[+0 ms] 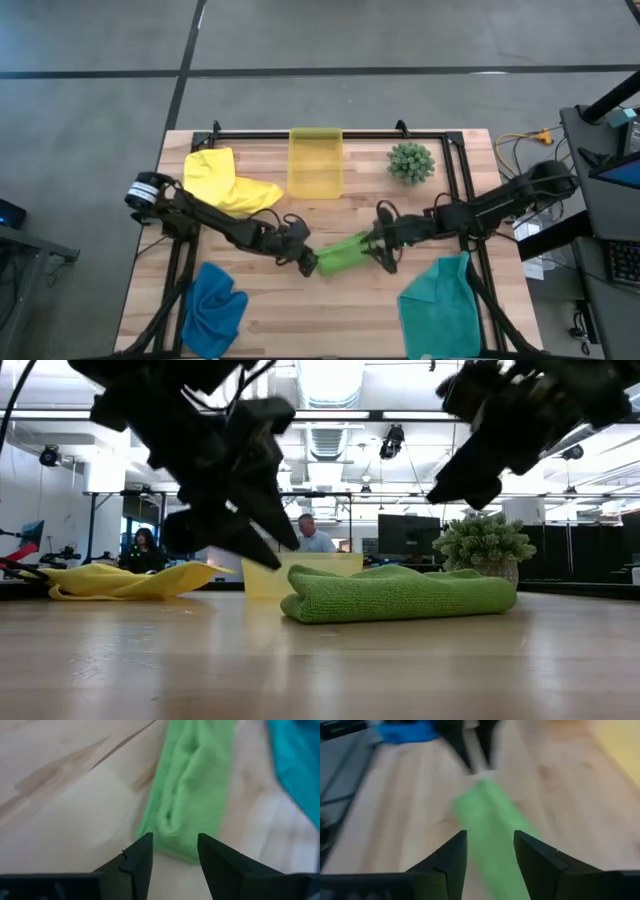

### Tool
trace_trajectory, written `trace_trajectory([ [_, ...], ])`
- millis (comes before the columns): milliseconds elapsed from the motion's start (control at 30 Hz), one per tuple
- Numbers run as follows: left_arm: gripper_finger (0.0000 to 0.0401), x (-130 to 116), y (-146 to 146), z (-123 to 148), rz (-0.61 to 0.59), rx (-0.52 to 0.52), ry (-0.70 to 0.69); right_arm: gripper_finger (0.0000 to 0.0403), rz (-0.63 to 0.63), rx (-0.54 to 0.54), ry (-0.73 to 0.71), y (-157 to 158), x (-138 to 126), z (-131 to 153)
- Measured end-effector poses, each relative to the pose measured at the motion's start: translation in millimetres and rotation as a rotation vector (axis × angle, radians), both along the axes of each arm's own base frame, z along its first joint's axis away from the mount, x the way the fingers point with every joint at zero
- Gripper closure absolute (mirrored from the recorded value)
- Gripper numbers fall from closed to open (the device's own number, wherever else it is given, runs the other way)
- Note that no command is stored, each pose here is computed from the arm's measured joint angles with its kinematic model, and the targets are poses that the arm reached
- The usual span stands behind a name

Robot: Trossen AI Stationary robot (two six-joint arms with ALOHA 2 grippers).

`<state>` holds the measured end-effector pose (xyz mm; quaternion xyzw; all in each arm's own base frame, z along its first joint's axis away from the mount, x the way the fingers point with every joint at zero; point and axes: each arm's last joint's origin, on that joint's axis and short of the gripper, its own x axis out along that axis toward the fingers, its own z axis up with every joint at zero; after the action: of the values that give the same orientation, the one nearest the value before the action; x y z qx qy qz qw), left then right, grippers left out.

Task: Fold microfiber towels
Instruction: Put the green microfiber cloth into the yellow bin

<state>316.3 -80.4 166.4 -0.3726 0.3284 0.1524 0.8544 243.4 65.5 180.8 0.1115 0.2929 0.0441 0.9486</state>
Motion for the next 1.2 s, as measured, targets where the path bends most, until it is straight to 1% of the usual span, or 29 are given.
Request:
trace_trajectory([
  [100,0.026,3.6,0.1,8.3,-0.027,0.025,-0.04,0.0252,0.084,-0.022,-0.011,16.2,0.5,-5.1],
  [200,0.026,7.8,3.2,12.9,-0.08,0.04,-0.047,0.0257,0.112,-0.037,-0.005,27.6,6.9,-6.0],
  [333,0.026,13.9,13.1,10.9,-0.135,0.062,-0.051,0.027,0.037,-0.06,-0.005,31.3,26.4,-3.9],
  [400,0.026,17.3,20.1,10.5,-0.139,0.07,-0.071,0.028,0.007,-0.079,0.013,29.6,39.2,-3.4],
  [500,0.026,18.5,31.0,8.4,-0.136,0.072,-0.058,0.0301,-0.001,-0.11,0.096,24.3,60.0,-11.3],
  [567,0.026,18.9,36.6,7.1,-0.138,0.072,-0.052,0.032,0.021,-0.121,0.181,20.8,72.3,-20.4],
  [700,0.026,19.2,41.8,6.9,-0.149,0.077,-0.052,0.0363,-0.002,-0.167,0.342,12.1,93.8,-37.1],
  [800,0.026,18.9,41.5,7.5,-0.167,0.067,-0.054,0.0388,-0.038,-0.165,0.368,1.8,107.9,-41.8],
  [900,0.026,17.5,41.2,5.7,-0.181,0.057,-0.047,0.0393,-0.067,-0.158,0.325,-7.1,120.5,-31.9],
  [1000,0.026,15.7,40.9,3.0,-0.194,0.046,-0.037,0.0394,-0.077,-0.159,0.296,-13.3,125.1,-18.2],
  [1133,0.026,13.6,41.0,-2.8,-0.197,0.044,-0.018,0.0394,-0.078,-0.157,0.29,-15.4,121.2,3.0],
  [1200,0.026,14.4,40.9,-7.0,-0.213,0.061,-0.008,0.0394,-0.085,-0.135,0.299,-12.3,116.5,9.1],
])
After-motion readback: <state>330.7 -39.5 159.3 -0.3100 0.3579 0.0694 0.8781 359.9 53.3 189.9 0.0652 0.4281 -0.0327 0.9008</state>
